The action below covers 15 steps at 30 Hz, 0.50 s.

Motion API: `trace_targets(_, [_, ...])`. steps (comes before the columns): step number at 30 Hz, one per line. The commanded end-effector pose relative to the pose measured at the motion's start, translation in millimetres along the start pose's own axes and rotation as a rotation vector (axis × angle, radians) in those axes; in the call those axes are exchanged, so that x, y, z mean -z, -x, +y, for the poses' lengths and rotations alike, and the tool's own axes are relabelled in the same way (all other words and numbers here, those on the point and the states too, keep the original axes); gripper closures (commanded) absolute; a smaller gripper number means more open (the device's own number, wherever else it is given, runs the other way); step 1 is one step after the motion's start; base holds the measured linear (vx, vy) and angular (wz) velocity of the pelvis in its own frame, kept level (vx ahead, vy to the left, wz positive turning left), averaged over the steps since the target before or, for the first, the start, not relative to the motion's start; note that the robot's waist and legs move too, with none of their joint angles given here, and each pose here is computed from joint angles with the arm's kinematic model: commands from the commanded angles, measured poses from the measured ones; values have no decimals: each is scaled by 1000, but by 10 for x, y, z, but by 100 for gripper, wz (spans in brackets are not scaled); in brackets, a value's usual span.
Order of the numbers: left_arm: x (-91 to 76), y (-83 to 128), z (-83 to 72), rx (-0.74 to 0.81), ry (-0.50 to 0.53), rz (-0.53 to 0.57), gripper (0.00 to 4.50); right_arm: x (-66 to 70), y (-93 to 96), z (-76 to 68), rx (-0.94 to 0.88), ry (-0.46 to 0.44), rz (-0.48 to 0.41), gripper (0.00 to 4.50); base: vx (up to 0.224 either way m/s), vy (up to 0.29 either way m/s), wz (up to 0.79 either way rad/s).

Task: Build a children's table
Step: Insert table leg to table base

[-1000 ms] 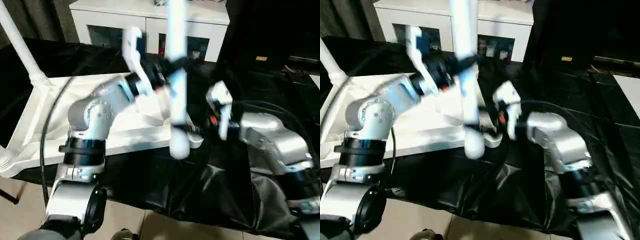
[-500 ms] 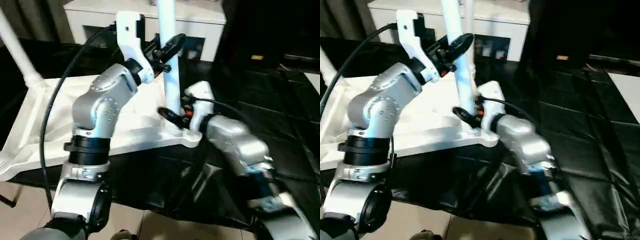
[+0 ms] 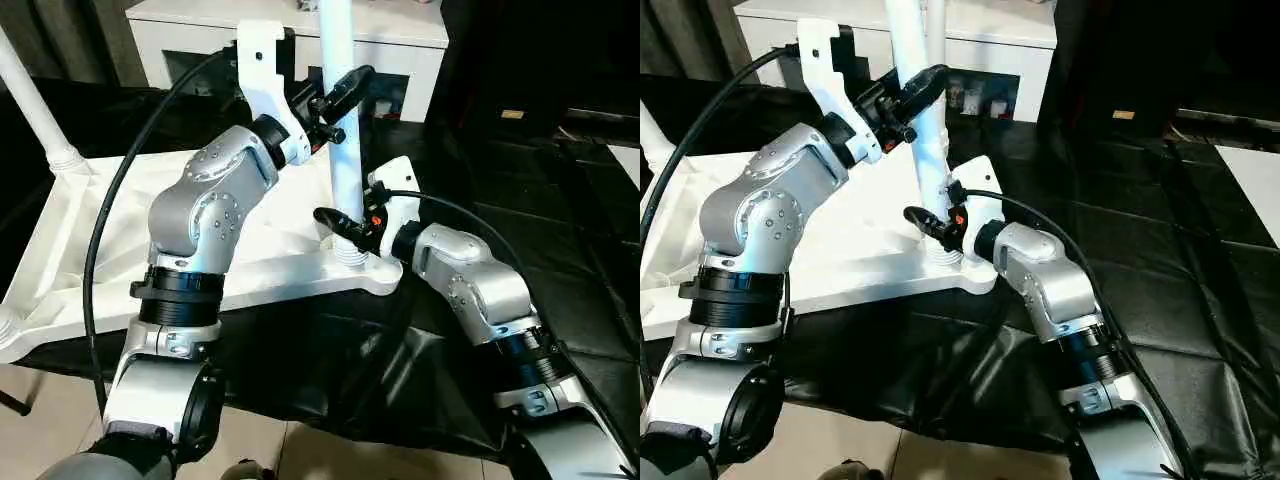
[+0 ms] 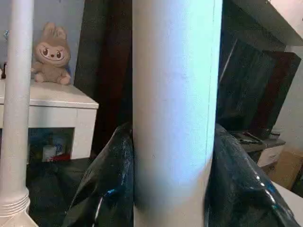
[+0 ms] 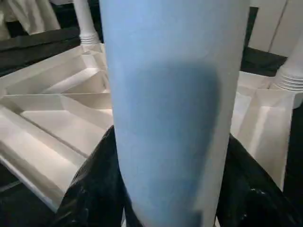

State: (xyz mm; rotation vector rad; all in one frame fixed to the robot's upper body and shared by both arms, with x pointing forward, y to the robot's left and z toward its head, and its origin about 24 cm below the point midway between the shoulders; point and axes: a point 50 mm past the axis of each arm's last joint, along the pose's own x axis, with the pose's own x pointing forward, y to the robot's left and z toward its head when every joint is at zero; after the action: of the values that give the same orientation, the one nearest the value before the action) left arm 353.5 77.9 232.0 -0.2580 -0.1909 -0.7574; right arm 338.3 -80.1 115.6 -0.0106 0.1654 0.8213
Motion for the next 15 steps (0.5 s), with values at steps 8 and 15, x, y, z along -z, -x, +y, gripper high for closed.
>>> trace_targets(8, [19,92,24,157,117,69,188,-125,179,46,-214,2,-77,262,0,0,0])
trace_targets(15, [60,298,-203,601,228,130,139,-129,486,99,-486,-23,-28,263,0,0,0])
